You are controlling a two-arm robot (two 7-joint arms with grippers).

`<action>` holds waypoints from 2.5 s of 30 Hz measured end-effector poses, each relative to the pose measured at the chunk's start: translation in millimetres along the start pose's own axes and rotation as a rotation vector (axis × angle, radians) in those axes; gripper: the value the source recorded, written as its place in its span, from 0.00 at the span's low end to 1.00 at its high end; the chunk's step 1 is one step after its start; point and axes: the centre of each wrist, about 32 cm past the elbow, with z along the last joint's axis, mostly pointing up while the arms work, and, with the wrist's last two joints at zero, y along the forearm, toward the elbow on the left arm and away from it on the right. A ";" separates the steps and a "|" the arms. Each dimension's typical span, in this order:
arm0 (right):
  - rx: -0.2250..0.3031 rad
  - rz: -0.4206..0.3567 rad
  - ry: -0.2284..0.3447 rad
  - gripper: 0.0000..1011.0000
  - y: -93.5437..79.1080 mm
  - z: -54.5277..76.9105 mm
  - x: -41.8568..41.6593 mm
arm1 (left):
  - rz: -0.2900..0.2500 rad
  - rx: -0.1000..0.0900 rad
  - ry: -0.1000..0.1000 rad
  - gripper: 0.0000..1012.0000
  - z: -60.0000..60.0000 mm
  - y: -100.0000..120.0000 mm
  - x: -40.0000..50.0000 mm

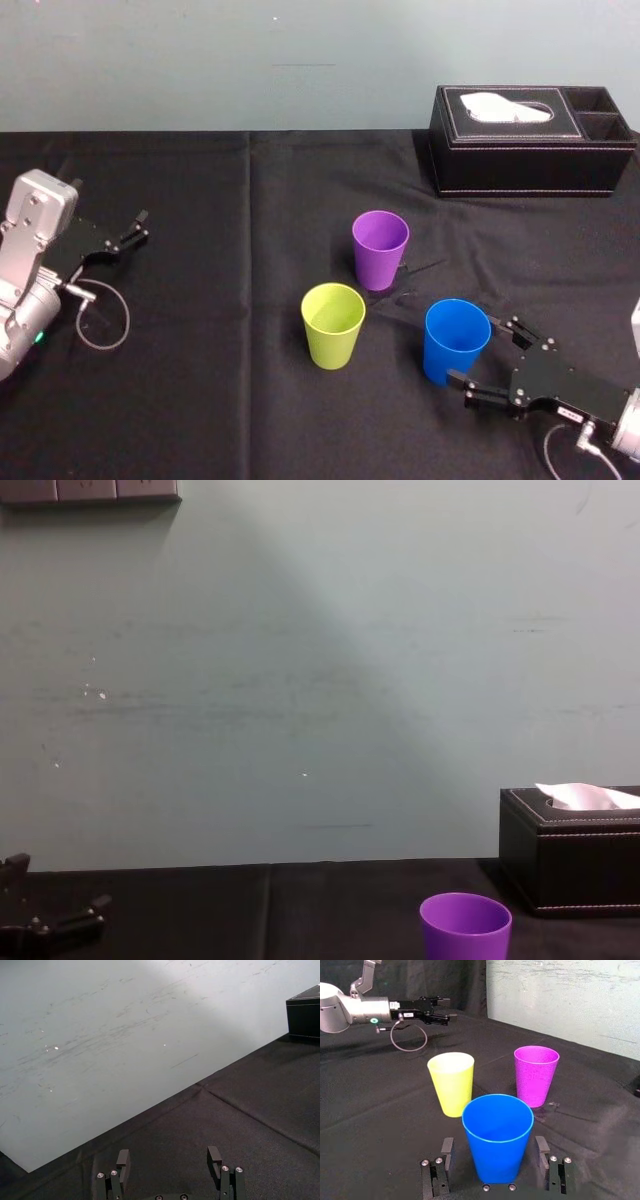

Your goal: Stack the three plastic cups sequentially using one hand.

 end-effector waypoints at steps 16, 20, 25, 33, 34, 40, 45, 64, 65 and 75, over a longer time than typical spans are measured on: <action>0.001 0.019 -0.003 0.99 23.6 1.4 7.1 | 0.000 0.000 0.000 1.00 0.0 0.0 0.0; -0.001 0.018 -0.003 0.99 23.0 1.2 6.9 | 0.000 0.000 0.000 1.00 0.0 0.0 0.0; 0.000 0.017 -0.003 0.91 22.3 1.2 6.9 | 0.000 0.000 0.000 1.00 0.0 0.0 0.0; 0.001 0.016 -0.002 0.75 21.6 1.4 6.9 | 0.000 0.000 0.000 1.00 0.0 0.0 0.0; 0.001 0.016 -0.002 0.74 21.6 1.4 6.9 | 0.000 0.000 0.000 1.00 0.0 0.0 0.0; 0.001 0.015 -0.003 0.72 21.4 1.5 7.0 | 0.000 0.000 0.000 1.00 0.0 0.0 0.0; 0.002 0.015 -0.003 0.71 21.3 1.7 7.0 | 0.000 0.000 0.000 1.00 0.0 0.0 0.0; 0.044 -0.052 -0.031 0.71 12.4 27.8 -9.3 | 0.000 0.000 0.000 1.00 0.0 0.0 0.0; 0.040 -0.063 -0.033 0.71 10.8 35.8 -11.7 | 0.000 0.000 0.000 1.00 0.0 0.0 0.0; -0.003 -0.105 -0.034 0.71 11.8 83.0 -14.8 | 0.000 0.000 0.000 1.00 0.0 0.0 0.0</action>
